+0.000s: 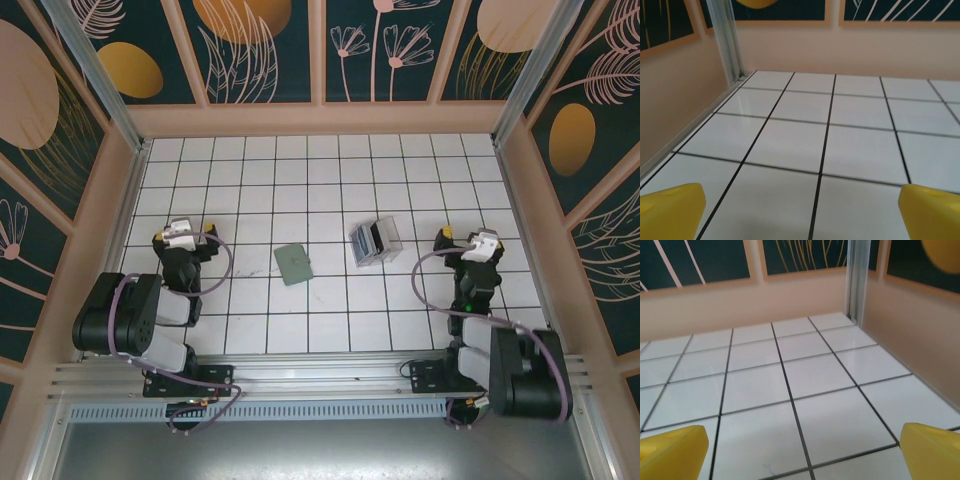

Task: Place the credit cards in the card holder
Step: Reset both arms

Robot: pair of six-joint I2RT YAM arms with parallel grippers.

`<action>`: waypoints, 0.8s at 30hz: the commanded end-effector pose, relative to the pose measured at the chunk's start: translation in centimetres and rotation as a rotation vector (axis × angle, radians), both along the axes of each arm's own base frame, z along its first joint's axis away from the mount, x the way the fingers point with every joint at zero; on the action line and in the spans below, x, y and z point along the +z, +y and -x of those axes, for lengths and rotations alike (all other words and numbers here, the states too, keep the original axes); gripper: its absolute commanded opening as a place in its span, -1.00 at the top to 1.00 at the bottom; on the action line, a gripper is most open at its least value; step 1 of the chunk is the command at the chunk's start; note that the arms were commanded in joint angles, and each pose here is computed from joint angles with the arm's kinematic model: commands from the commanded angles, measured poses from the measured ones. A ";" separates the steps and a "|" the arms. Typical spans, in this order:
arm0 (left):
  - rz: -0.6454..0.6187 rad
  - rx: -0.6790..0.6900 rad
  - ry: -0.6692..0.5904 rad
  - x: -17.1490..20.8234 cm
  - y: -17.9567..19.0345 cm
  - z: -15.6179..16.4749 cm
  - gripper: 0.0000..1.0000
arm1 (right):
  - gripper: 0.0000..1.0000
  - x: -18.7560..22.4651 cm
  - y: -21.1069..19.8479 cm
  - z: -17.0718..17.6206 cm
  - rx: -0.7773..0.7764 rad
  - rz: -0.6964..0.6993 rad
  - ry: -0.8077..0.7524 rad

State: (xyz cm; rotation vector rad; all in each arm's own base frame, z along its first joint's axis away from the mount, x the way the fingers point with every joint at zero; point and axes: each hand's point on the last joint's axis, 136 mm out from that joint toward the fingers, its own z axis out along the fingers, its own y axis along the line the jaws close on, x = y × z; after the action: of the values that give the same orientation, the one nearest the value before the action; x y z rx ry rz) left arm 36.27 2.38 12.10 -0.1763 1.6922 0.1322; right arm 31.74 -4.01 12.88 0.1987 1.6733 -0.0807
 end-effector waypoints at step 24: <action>0.046 -0.002 -0.053 1.6 0.4 -1.1 -0.98 | -0.98 -0.5 2.0 -5.4 0.077 -0.057 -0.001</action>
State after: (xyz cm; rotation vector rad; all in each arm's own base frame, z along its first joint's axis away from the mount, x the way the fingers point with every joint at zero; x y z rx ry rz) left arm 37.25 2.79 13.30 -0.2063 1.6591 0.1053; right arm 36.38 -1.84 10.73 0.1815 1.7386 0.0280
